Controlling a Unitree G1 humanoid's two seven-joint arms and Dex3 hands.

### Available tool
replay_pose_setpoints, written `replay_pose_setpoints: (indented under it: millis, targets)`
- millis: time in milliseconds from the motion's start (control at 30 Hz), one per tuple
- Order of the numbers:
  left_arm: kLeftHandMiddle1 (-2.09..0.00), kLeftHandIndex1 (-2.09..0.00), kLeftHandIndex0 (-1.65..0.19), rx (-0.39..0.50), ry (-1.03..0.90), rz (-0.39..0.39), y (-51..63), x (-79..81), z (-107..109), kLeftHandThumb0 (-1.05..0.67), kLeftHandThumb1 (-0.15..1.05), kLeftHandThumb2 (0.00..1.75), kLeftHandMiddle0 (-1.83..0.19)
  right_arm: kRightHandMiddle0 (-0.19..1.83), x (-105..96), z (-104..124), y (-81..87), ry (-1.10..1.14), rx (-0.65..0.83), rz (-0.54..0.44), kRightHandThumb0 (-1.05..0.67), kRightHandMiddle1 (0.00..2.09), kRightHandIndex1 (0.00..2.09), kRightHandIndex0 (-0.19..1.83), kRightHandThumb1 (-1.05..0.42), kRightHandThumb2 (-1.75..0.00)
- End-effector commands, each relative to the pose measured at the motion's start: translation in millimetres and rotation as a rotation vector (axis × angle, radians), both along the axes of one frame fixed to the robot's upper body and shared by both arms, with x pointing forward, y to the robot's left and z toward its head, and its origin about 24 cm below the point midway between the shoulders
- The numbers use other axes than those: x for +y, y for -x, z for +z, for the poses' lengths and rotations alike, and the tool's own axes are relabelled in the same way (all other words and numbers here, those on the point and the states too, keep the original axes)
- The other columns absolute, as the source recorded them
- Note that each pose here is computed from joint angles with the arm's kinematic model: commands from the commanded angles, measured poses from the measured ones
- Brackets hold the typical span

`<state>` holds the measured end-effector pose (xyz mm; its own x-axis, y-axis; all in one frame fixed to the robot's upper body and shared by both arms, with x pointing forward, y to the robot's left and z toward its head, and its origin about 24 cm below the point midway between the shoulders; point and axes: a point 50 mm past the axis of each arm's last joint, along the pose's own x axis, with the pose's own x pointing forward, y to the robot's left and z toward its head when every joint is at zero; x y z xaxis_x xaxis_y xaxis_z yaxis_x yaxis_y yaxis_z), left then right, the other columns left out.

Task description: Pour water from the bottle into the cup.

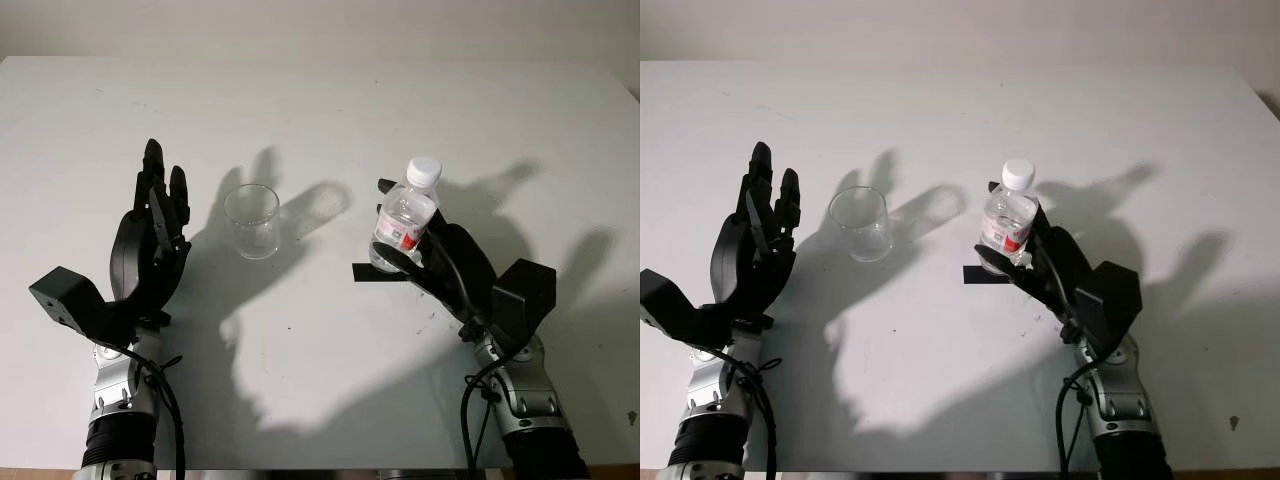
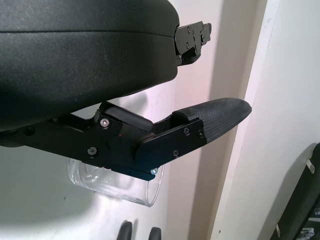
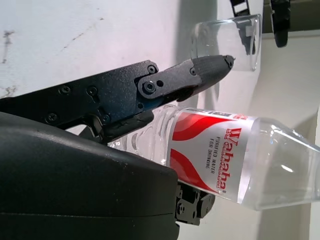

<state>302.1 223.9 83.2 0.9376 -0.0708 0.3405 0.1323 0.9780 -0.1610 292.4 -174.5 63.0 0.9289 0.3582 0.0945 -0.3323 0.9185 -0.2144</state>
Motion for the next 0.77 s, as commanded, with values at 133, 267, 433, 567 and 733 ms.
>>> replay_pose_setpoints:
  millis: [133, 267, 433, 567, 733]
  targets:
    - [0.00, 0.00, 0.19, 0.021, 0.009, 0.005, 3.2, -0.1, -9.3, -0.75, 1.05, 0.80, 0.19, -0.19, -5.1, -1.1, 1.0, 0.026, -0.058, -0.056, -0.99, 0.00, 0.00, -0.19, -1.00, -0.06]
    - [0.00, 0.00, 0.19, 0.022, 0.014, 0.007, 3.3, -0.4, -9.7, -0.75, 1.05, 0.80, 0.19, -0.19, -6.9, 3.3, -1.8, -0.055, -0.102, -0.106, -0.99, 0.00, 0.00, -0.19, -1.02, -0.06]
    - [0.00, 0.00, 0.19, 0.021, 0.006, 0.006, 3.4, 0.2, -9.5, -0.75, 1.05, 0.81, 0.19, -0.19, -10.3, 10.2, -4.7, -0.095, -0.147, -0.160, -1.01, 0.00, 0.00, -0.19, -1.02, -0.06]
    - [0.00, 0.00, 0.19, 0.018, 0.011, 0.004, 2.9, 0.6, -9.8, -0.75, 1.05, 0.81, 0.19, -0.19, -12.0, 12.8, -6.9, -0.114, -0.154, -0.190, -1.02, 0.00, 0.00, -0.19, -1.02, -0.05]
    - [0.00, 0.00, 0.19, 0.020, 0.015, 0.007, 3.6, 1.7, -10.4, -0.75, 1.05, 0.80, 0.19, -0.19, -11.2, 13.4, -6.2, -0.126, -0.160, -0.170, -0.99, 0.00, 0.00, -0.19, -1.00, -0.05]
